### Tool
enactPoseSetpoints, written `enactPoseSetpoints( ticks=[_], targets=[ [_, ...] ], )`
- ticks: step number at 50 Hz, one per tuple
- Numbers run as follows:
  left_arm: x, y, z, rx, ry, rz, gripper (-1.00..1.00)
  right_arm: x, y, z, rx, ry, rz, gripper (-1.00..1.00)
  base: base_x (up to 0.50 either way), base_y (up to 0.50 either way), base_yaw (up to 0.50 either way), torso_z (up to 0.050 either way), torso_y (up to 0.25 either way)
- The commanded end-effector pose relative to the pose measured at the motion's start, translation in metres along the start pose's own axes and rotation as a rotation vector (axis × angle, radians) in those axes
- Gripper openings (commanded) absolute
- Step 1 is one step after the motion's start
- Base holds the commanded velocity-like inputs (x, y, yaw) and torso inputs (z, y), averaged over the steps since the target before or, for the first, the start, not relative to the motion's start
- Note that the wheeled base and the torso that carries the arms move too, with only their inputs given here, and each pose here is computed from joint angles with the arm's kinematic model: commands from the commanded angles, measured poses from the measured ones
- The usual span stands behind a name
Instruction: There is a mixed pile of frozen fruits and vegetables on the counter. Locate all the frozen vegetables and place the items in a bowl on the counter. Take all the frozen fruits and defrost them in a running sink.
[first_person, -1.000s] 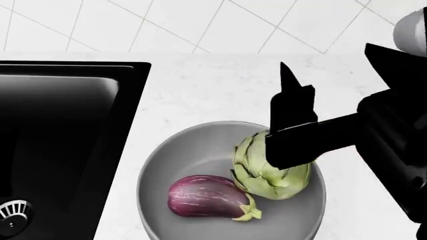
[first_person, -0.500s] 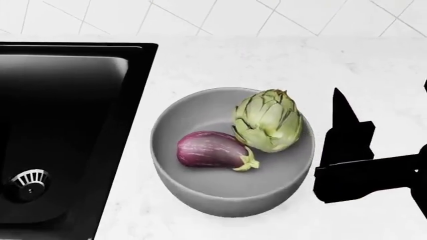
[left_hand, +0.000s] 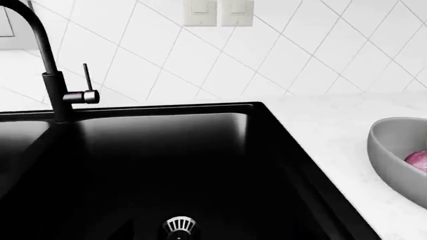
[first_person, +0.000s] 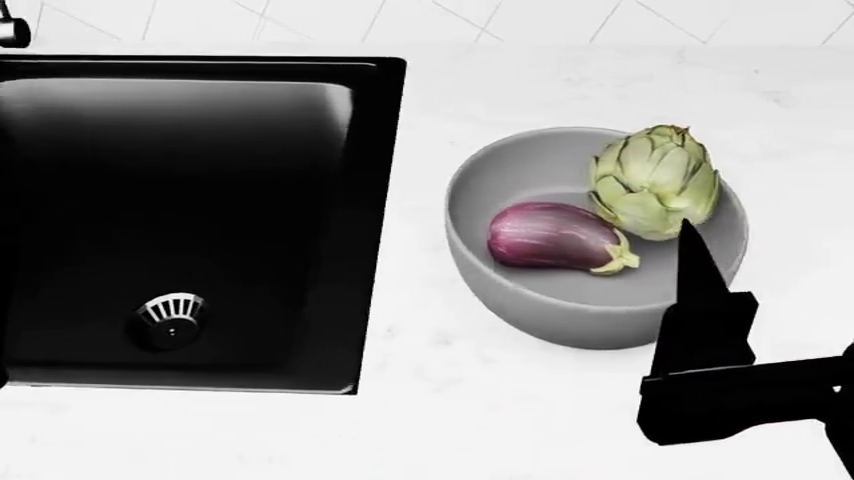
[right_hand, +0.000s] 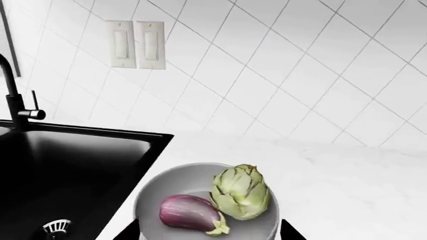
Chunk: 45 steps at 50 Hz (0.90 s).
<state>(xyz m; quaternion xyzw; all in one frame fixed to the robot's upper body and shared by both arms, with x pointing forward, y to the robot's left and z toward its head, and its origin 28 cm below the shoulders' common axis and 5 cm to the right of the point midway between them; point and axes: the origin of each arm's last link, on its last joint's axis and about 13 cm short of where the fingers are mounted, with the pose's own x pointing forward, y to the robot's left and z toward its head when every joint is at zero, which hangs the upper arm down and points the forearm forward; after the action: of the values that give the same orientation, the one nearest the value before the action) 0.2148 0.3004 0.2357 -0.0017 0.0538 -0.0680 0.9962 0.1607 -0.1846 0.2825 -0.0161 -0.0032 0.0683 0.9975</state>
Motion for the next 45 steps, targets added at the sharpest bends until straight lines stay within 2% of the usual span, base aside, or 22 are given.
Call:
enactPoseSetpoints(
  ticks=[1, 45],
  targets=[
    [0.0012, 0.0018, 0.0027, -0.03, -0.038, 0.019, 1.0, -0.0039, 0.0001, -0.0057, -0.007, -0.016, 0.007, 1.0, 0.0, 0.5, 0.0, 0.0, 0.0],
    [0.0014, 0.0007, -0.0002, -0.036, -0.032, 0.021, 1.0, -0.0015, 0.0008, -0.0103, -0.01, 0.006, -0.004, 1.0, 0.0, 0.5, 0.0, 0.0, 0.0]
  ],
)
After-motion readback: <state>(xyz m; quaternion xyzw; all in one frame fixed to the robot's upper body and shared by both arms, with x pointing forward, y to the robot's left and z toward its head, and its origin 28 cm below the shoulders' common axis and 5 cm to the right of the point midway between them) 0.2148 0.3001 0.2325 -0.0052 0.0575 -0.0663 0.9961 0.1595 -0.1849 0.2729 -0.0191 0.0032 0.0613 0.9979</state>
